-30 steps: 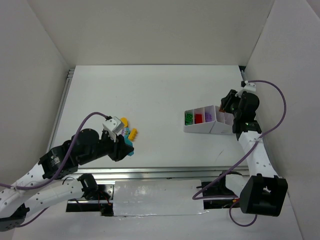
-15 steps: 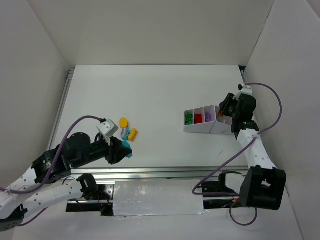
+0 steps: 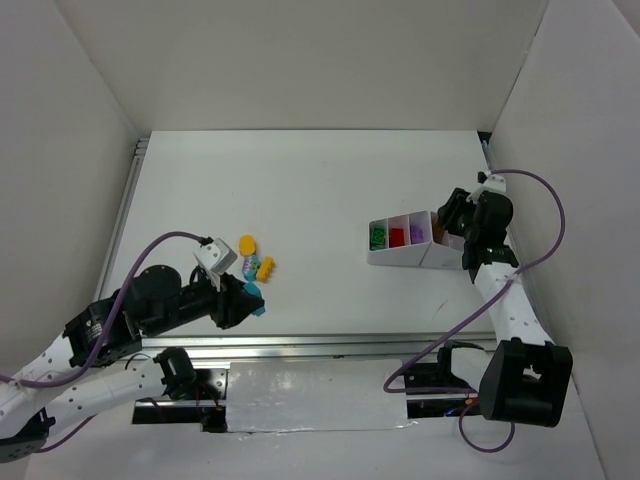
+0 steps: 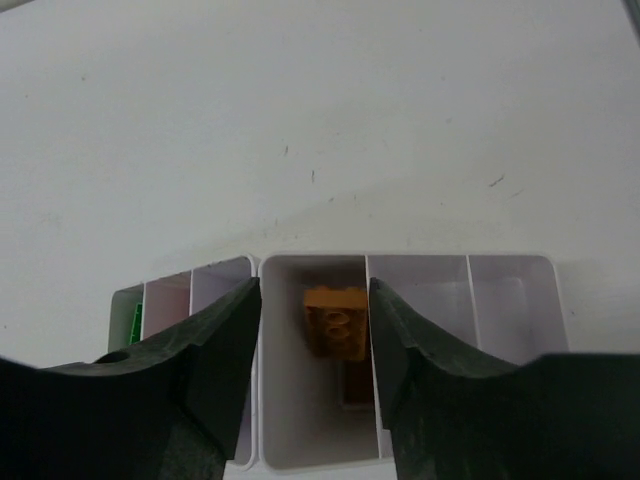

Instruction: Sort the legos into containers by color

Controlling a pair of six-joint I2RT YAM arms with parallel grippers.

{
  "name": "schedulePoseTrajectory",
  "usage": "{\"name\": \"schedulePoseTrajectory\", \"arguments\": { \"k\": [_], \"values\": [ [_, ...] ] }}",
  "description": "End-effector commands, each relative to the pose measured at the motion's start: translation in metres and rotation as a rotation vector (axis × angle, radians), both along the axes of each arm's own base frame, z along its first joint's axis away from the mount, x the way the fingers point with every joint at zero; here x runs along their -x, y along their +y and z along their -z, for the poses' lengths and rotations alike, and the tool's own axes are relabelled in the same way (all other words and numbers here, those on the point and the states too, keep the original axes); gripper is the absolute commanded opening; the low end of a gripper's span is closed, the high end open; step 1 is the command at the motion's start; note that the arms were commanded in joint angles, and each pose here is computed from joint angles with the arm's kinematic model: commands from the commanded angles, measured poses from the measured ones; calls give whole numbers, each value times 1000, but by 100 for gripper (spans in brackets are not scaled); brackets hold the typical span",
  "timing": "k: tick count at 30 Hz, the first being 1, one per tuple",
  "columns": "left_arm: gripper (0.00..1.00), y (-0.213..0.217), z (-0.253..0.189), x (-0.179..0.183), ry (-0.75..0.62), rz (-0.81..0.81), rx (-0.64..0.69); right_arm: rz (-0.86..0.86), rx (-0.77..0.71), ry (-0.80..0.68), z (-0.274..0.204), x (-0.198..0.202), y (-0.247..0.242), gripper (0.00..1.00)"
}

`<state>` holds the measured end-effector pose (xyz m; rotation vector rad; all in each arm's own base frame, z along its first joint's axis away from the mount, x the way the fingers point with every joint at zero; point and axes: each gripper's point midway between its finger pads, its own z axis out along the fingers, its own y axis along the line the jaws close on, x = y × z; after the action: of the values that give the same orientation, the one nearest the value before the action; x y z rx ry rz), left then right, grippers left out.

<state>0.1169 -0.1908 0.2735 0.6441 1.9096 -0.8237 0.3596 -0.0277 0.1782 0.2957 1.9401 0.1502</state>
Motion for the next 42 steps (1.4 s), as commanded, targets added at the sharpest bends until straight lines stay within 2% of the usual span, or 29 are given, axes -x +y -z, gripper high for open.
{"name": "schedulePoseTrajectory", "arguments": {
  "k": [1,3,5,8,11,13,14,15,16,18,19,21,25,28,32,35,38,41,42],
  "values": [
    [0,-4,-11,-2,-40,15,30,10,10,-67,-21,-4,-4,56],
    [0,-5,-10,-1,-37,16,26,6,8,-67,-21,-4,-2,59],
    [0,-5,-11,-2,-38,16,27,-1,3,-64,-21,-3,-1,72],
    [0,-5,-15,-3,-38,4,43,-36,-14,-122,-45,0,7,72],
    [0,-7,-41,-9,-45,-39,117,-264,-118,-231,-87,19,55,72],
    [0,-12,-70,-14,-52,-63,198,-543,-248,-313,-118,49,111,72],
    [0,-16,-83,-14,-56,-61,231,-646,-341,-302,-119,65,134,72],
    [0,-23,-90,-16,-49,-53,247,-817,-376,-316,-128,92,161,74],
    [0,-28,-101,-16,-49,-40,274,-957,-417,-312,-133,117,194,81],
    [0,-41,-127,-15,-46,-3,333,-1075,-436,-362,-147,152,222,92],
    [0,-45,-141,-13,-47,12,363,-1191,-465,-379,-153,182,247,99],
    [0,-61,-149,-14,-40,58,382,-1229,-507,-427,-164,205,258,100],
    [0,-85,-163,-8,-21,151,443,-1377,-659,-489,-186,250,272,100],
    [0,-99,-164,-7,-5,201,461,-1463,-690,-467,-193,270,285,100],
    [0,-119,-155,-3,27,281,447,-1488,-710,-474,-202,273,298,97],
    [0,-129,-151,5,48,354,443,-1463,-683,-508,-209,267,302,91],
    [0,-134,-151,13,49,414,451,-1438,-660,-531,-211,264,300,84],
    [0,-136,-151,20,37,467,462,-1453,-669,-552,-217,269,297,69],
    [0,-136,-151,21,35,472,464,-1464,-677,-564,-219,271,296,60]
  ]
}}
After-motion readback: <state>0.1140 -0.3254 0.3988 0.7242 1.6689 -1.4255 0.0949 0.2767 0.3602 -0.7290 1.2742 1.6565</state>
